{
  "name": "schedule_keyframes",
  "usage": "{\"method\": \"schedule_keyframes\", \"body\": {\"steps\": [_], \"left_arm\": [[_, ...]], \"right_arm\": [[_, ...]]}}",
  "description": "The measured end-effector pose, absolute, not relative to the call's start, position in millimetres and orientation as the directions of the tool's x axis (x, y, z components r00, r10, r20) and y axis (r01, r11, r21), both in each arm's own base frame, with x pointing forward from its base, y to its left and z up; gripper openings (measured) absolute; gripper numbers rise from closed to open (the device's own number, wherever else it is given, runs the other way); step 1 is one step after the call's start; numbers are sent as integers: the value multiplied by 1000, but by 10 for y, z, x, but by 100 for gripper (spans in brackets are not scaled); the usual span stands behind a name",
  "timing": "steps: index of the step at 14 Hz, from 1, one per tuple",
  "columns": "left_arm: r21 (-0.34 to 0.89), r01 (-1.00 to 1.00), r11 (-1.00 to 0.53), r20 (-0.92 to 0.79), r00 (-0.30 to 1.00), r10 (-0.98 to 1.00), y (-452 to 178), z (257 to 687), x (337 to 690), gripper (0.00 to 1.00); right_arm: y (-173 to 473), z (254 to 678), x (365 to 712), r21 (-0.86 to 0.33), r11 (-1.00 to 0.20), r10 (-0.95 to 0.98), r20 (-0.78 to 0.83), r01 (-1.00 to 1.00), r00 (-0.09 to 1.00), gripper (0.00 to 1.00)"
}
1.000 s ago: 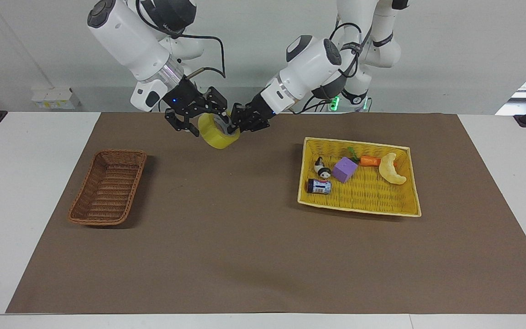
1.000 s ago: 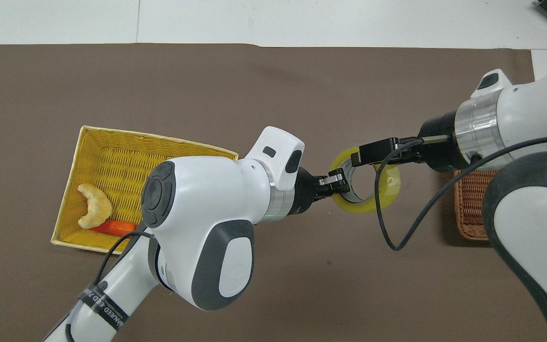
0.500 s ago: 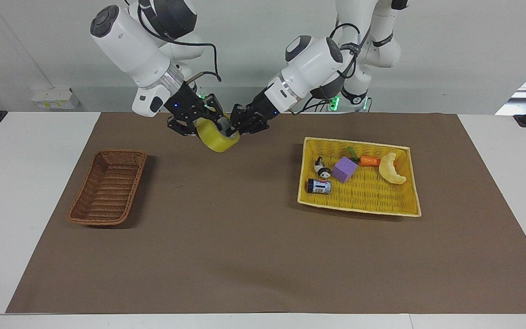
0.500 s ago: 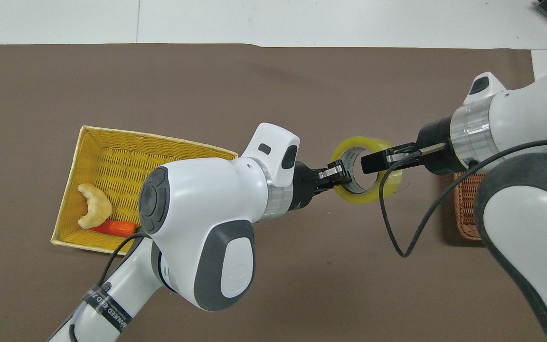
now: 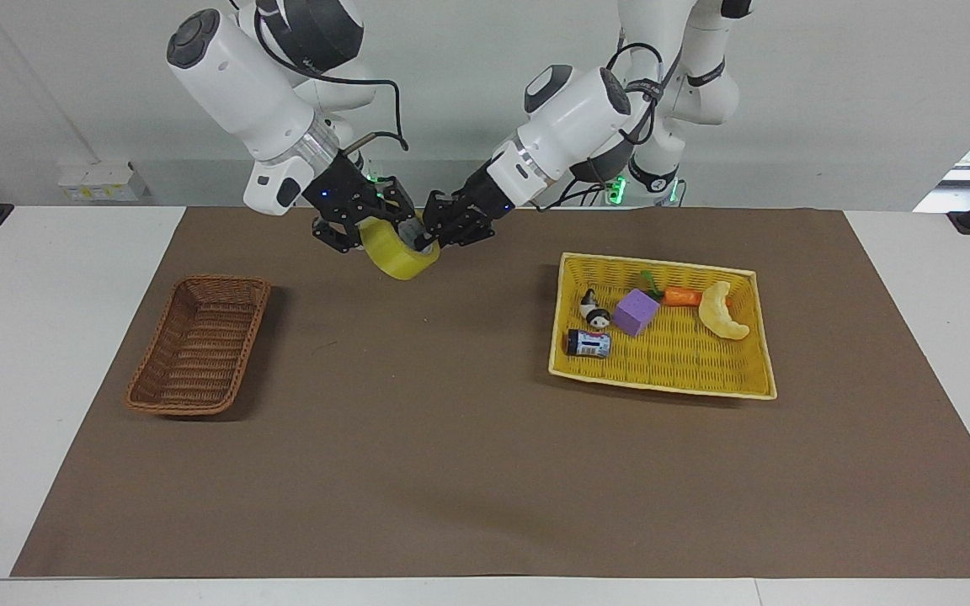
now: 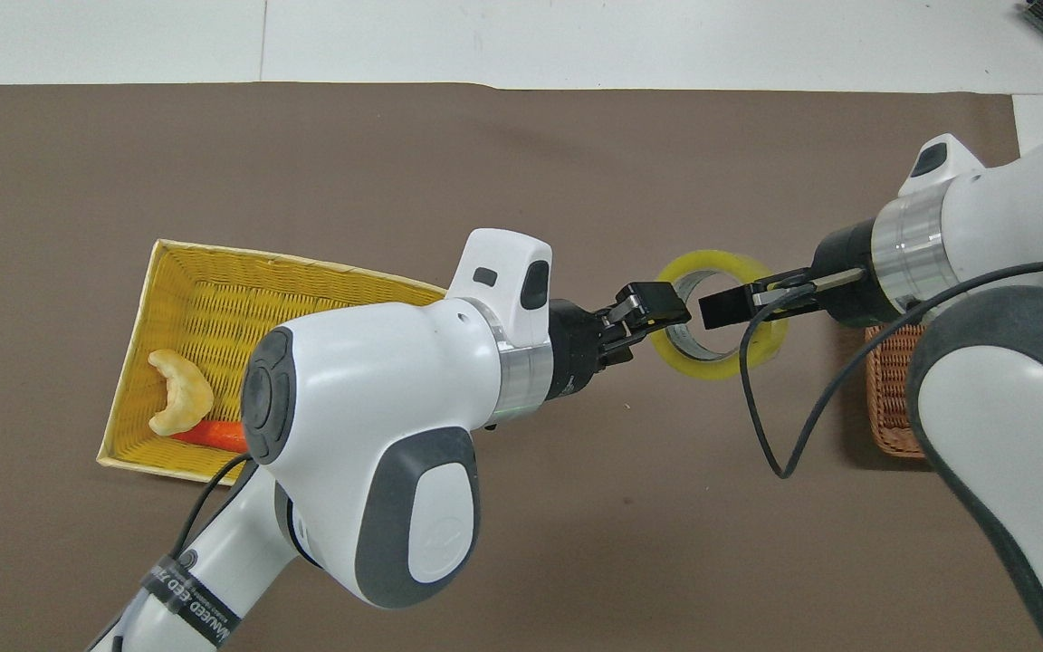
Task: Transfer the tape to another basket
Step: 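Grasp the tape with the right gripper while the left gripper releases it, then lower the tape into the wicker basket while the left gripper withdraws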
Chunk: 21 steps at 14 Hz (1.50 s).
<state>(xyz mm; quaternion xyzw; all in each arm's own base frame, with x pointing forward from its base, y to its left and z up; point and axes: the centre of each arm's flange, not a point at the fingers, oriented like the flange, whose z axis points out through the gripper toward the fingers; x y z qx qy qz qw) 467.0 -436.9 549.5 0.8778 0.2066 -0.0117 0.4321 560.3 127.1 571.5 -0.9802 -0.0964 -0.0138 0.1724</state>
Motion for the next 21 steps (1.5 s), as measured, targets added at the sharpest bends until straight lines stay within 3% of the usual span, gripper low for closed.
{"method": "schedule_keyframes", "body": {"steps": [1, 2, 5, 10, 14, 21], "left_arm": [[750, 393, -532, -214, 905, 368, -4324, 5529, 4688, 99], [741, 410, -532, -227, 899, 376, -4247, 5526, 4741, 100], [685, 441, -579, -228, 886, 405, -3774, 5425, 5081, 100], [486, 354, -799, -65, 926, 371, -2981, 5224, 5458, 100], [388, 217, -896, 21, 970, 243, -2295, 5130, 5701, 100], [71, -80, -994, 58, 995, -76, -1265, 5273, 5808, 100]], "right_arm": [[1231, 5706, 5612, -312, -930, 186, 60, 195, 981, 0], [1183, 5697, 5624, -291, -937, 185, 60, 195, 981, 0], [917, 5666, 5698, -216, -956, 187, 77, 199, 979, 0], [448, 5487, 5838, -192, -961, 187, 77, 199, 979, 0], [482, 5483, 5848, -190, -960, 192, 83, 204, 978, 0], [481, 5483, 5849, -190, -960, 192, 83, 205, 978, 0]]}}
